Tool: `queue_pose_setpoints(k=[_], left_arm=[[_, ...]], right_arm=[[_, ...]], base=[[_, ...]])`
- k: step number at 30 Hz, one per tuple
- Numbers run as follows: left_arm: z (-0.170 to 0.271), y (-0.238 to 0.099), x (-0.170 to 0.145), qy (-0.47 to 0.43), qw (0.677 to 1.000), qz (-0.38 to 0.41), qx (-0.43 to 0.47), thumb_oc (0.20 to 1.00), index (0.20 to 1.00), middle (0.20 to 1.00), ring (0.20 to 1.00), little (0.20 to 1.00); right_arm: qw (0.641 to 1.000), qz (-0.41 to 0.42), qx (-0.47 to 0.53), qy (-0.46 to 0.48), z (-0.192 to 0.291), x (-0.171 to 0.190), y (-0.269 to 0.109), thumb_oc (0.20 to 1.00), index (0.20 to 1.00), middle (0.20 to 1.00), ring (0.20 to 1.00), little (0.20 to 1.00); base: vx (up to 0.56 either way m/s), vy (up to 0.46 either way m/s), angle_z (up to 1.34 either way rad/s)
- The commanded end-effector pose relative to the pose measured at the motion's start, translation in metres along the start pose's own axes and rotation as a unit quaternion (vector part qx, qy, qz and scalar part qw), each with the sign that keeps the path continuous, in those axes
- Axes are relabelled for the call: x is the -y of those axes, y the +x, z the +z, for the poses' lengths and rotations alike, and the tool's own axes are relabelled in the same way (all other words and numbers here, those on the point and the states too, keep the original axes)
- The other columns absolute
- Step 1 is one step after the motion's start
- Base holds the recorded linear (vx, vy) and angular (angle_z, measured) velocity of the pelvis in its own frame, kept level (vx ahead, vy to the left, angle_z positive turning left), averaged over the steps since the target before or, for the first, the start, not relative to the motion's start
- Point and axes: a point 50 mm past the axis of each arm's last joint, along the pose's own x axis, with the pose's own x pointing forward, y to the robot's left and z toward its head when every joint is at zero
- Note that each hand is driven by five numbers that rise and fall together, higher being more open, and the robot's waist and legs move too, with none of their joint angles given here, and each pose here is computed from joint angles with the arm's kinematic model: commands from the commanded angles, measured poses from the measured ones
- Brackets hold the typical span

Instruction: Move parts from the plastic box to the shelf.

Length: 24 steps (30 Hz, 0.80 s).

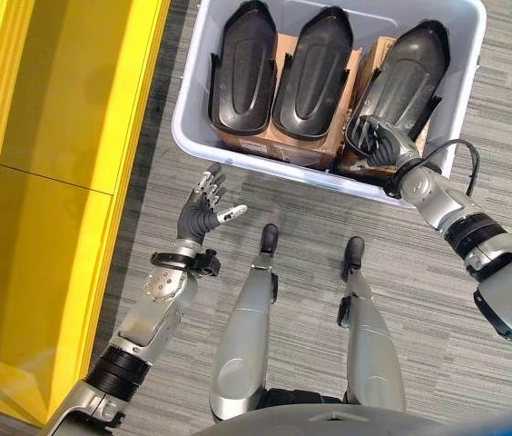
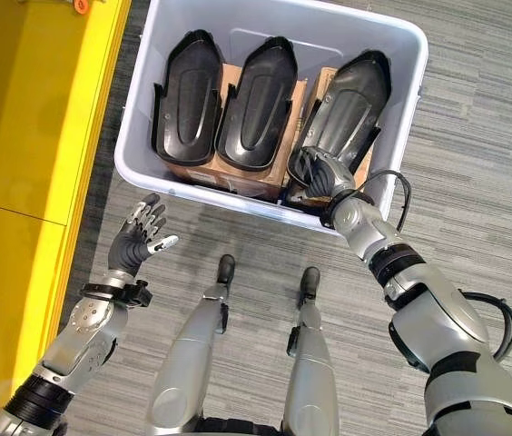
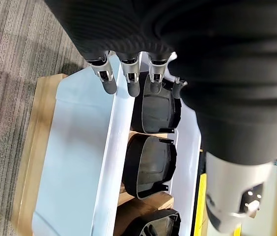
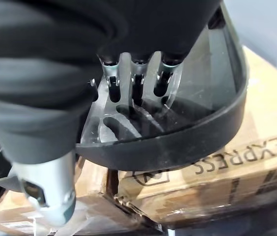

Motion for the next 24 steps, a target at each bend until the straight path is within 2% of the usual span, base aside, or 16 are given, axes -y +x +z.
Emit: queue_pose_setpoints(k=[1, 10, 13, 14, 16, 20, 22, 24], left_arm=[[0.016, -0.008, 0.002, 0.012, 0.999, -0.020, 0.046, 1.000, 1.000, 1.000, 1.000, 1.000], [0.015, -0.010, -0.003, 0.018, 0.999, -0.019, 0.039, 1.000, 1.000, 1.000, 1.000, 1.000], [0.017, -0.011, -0.006, 0.023, 0.999, -0.013, 0.039, 1.000, 1.000, 1.000, 1.000, 1.000], [0.016, -0.012, -0.007, 0.023, 0.999, -0.011, 0.038, 1.000, 1.000, 1.000, 1.000, 1.000], [0.018, -0.012, -0.010, 0.024, 0.999, -0.003, 0.040, 1.000, 1.000, 1.000, 1.000, 1.000], [0.020, -0.012, -0.012, 0.024, 0.999, 0.005, 0.042, 1.000, 1.000, 1.000, 1.000, 1.000], [0.021, -0.014, -0.015, 0.021, 0.999, 0.018, 0.043, 1.000, 1.000, 1.000, 1.000, 1.000], [0.020, -0.015, -0.014, 0.017, 0.999, 0.022, 0.040, 1.000, 1.000, 1.000, 1.000, 1.000]], right_arm=[[0.999, 0.014, 0.005, -0.031, -0.013, 0.003, -0.010, 1.000, 1.000, 1.000, 1.000, 1.000], [0.997, 0.029, 0.056, -0.043, 0.001, 0.012, -0.017, 1.000, 1.000, 1.000, 1.000, 1.000], [0.995, 0.007, 0.095, -0.024, 0.013, 0.033, -0.024, 1.000, 1.000, 1.000, 1.000, 1.000], [0.994, -0.007, 0.105, -0.022, 0.016, 0.041, -0.025, 1.000, 1.000, 1.000, 1.000, 1.000], [0.985, -0.059, 0.156, 0.041, 0.032, 0.069, -0.038, 1.000, 1.000, 1.000, 1.000, 1.000], [0.970, -0.104, 0.202, 0.089, 0.047, 0.087, -0.052, 1.000, 1.000, 1.000, 1.000, 1.000], [0.942, -0.175, 0.248, 0.146, 0.058, 0.105, -0.069, 1.000, 1.000, 1.000, 1.000, 1.000], [0.926, -0.213, 0.255, 0.178, 0.057, 0.107, -0.078, 1.000, 1.000, 1.000, 1.000, 1.000]], base=[[0.00, 0.000, 0.00], [0.00, 0.000, 0.00], [0.00, 0.000, 0.00], [0.00, 0.000, 0.00], [0.00, 0.000, 0.00], [0.00, 0.006, -0.02], [0.00, 0.007, -0.02], [0.01, 0.007, -0.06]])
